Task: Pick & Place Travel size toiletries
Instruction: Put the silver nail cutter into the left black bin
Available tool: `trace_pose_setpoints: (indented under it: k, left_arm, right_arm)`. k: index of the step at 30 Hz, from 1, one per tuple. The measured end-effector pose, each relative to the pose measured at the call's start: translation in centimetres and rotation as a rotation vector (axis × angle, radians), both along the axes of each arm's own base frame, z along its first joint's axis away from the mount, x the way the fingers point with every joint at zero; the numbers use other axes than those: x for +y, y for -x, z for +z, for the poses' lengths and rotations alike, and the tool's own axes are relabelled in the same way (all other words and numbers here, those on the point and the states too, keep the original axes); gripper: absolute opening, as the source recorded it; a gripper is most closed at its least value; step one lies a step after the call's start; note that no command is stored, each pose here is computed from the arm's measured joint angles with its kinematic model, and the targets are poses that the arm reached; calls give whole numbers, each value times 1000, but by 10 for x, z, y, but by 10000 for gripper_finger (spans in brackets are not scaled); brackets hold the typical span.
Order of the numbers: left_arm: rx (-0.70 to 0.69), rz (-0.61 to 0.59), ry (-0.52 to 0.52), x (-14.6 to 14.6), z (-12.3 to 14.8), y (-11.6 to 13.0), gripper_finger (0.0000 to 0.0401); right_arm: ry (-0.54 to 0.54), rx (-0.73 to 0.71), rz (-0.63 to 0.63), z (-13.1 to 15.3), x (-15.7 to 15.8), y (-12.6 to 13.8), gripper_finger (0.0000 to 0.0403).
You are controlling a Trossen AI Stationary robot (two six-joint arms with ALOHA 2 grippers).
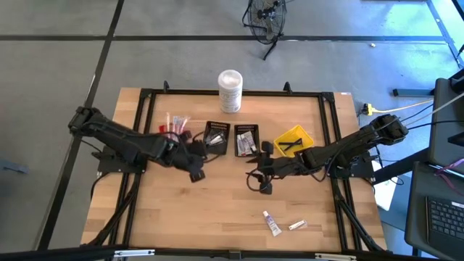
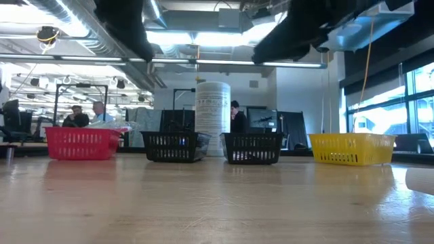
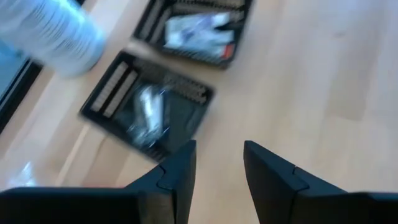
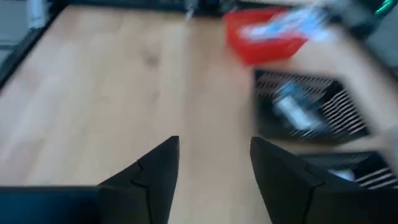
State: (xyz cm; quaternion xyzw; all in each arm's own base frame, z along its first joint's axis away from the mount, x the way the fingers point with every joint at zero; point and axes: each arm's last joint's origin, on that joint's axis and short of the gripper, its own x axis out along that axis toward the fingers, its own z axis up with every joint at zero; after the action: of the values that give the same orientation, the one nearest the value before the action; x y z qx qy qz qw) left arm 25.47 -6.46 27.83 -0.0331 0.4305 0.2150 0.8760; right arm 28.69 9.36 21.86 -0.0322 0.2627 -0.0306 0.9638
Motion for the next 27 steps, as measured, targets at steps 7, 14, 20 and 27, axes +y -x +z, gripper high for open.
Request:
trace_pose_setpoints:
  k: [7,14,20,27]
  left_arm:
    - [-78,-193,-55,-23,2,-11,130]
    - [-108,-299,-92,-36,-10,-31,129]
    - [-125,-354,-29,-42,-24,-48,129]
    - [-117,-420,11,-45,-43,-66,129]
  right_arm:
    - [-204,251,151,-16,16,17,210]
    - [-303,513,283,-28,48,48,198]
    - [-283,578,303,-31,74,72,203]
    - [-225,609,350,-42,106,97,205]
